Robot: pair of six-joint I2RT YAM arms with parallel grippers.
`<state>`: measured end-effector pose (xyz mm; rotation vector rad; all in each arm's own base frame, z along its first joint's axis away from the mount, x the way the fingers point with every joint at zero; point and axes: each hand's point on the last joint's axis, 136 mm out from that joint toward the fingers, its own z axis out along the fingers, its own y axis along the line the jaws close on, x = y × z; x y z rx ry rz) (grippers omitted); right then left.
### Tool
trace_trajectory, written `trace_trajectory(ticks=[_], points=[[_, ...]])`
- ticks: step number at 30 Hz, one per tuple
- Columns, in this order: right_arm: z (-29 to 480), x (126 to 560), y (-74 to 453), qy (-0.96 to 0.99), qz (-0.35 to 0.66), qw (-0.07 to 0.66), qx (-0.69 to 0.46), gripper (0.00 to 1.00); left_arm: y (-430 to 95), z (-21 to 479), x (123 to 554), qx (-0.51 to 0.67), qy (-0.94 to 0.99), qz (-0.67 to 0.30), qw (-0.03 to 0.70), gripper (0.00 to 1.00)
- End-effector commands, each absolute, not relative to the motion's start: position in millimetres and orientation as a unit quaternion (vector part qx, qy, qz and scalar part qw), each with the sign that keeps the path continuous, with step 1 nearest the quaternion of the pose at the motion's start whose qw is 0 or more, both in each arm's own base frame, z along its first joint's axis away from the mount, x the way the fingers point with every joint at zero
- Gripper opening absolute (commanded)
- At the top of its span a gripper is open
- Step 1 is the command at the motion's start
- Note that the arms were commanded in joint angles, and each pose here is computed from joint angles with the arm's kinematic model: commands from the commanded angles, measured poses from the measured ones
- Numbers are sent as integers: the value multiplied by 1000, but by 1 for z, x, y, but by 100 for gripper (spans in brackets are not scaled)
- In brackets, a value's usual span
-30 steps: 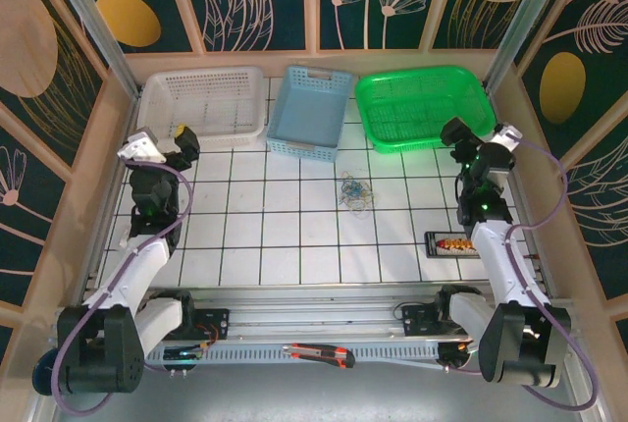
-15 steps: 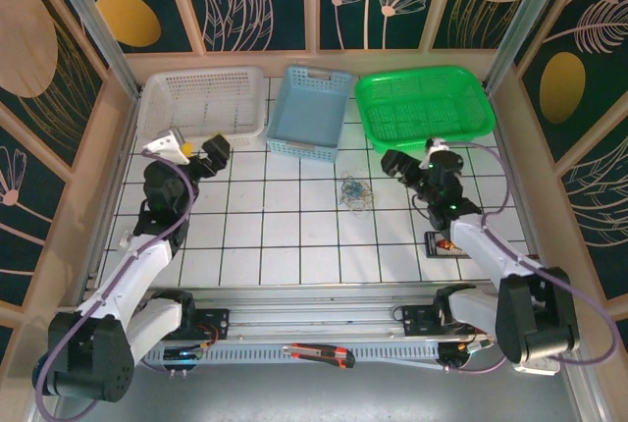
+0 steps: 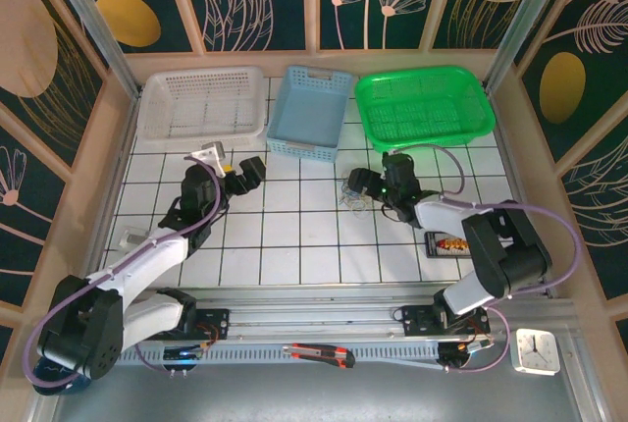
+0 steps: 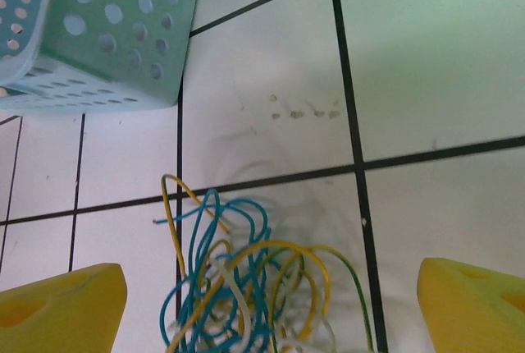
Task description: Untangle the cables
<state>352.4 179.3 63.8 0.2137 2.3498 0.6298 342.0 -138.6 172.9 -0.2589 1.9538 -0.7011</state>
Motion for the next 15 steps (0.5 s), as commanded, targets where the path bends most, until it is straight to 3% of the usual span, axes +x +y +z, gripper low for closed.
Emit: trace_trajectory(ticks=[1, 8, 15], points=[[75, 369, 191, 893, 252, 363, 86, 91, -136, 170, 340, -120, 809, -289, 498, 99], [65, 361, 230, 899, 276, 334, 59, 88, -138, 180, 343, -115, 804, -291, 506, 99], [85, 311, 302, 881, 376, 286, 15, 88, -146, 190, 348, -107, 801, -305, 504, 99]])
